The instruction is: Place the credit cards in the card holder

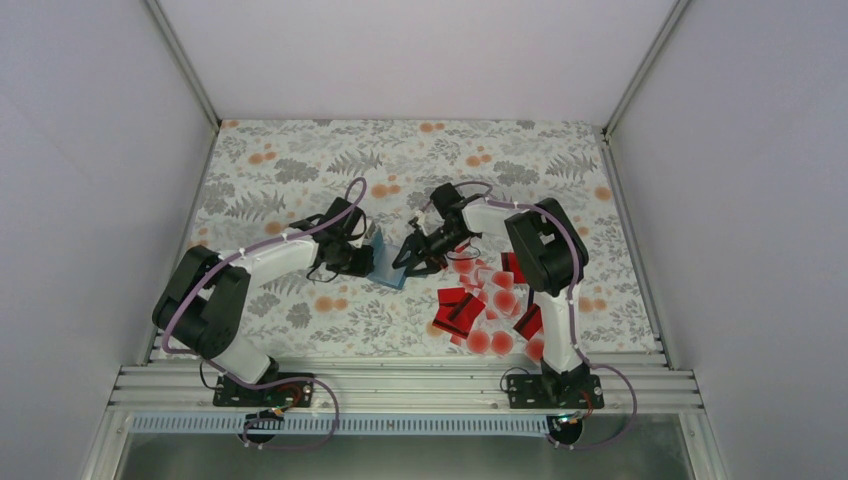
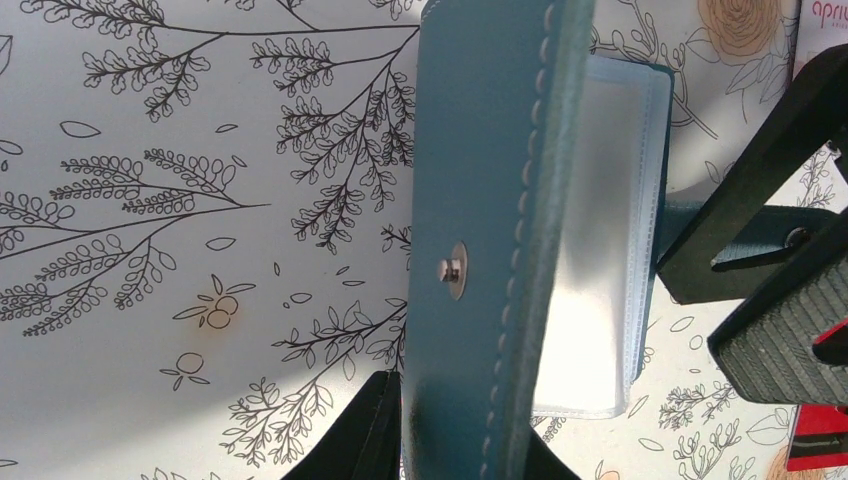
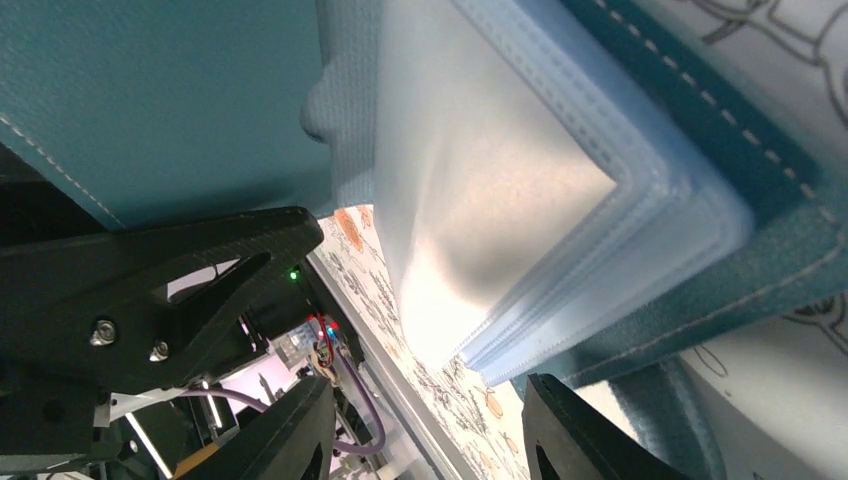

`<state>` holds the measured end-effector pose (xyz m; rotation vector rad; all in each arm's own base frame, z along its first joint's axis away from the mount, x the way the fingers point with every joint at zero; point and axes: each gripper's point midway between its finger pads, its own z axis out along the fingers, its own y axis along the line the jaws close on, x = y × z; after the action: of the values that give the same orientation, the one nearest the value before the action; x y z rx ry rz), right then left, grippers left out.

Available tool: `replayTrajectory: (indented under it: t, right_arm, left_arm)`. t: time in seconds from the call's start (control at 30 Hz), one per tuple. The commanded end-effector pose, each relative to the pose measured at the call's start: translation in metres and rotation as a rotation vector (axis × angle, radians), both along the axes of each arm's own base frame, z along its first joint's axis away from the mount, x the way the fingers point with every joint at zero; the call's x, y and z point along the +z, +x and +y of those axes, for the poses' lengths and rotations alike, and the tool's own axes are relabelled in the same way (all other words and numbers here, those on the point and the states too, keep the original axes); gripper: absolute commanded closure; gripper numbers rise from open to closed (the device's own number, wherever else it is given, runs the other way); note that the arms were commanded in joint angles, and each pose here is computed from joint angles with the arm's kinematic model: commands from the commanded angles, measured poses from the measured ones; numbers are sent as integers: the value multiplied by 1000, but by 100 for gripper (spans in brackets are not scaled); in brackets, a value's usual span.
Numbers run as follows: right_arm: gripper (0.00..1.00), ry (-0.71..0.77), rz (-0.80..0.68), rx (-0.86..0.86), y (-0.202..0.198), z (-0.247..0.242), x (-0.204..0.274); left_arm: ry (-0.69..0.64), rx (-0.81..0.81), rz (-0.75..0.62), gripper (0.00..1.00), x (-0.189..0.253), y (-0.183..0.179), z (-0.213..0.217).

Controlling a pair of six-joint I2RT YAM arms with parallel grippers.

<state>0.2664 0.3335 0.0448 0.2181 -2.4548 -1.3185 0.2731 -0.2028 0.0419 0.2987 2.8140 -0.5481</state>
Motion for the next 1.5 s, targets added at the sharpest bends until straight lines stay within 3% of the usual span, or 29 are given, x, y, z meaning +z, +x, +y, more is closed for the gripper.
replayTrajectory:
  t: [0.0, 0.37, 1.47]
  right_arm:
    - [52, 46, -24, 22, -3, 6, 28]
    - [52, 130, 9, 23, 3, 17, 34]
    - [53, 71, 58, 19, 0, 14, -8]
  left_arm:
    - [-16, 8, -1, 82, 2, -1, -2]
    - [-14, 8, 1, 82, 3, 0, -2]
    - [-19, 14, 18, 82, 1, -4, -2]
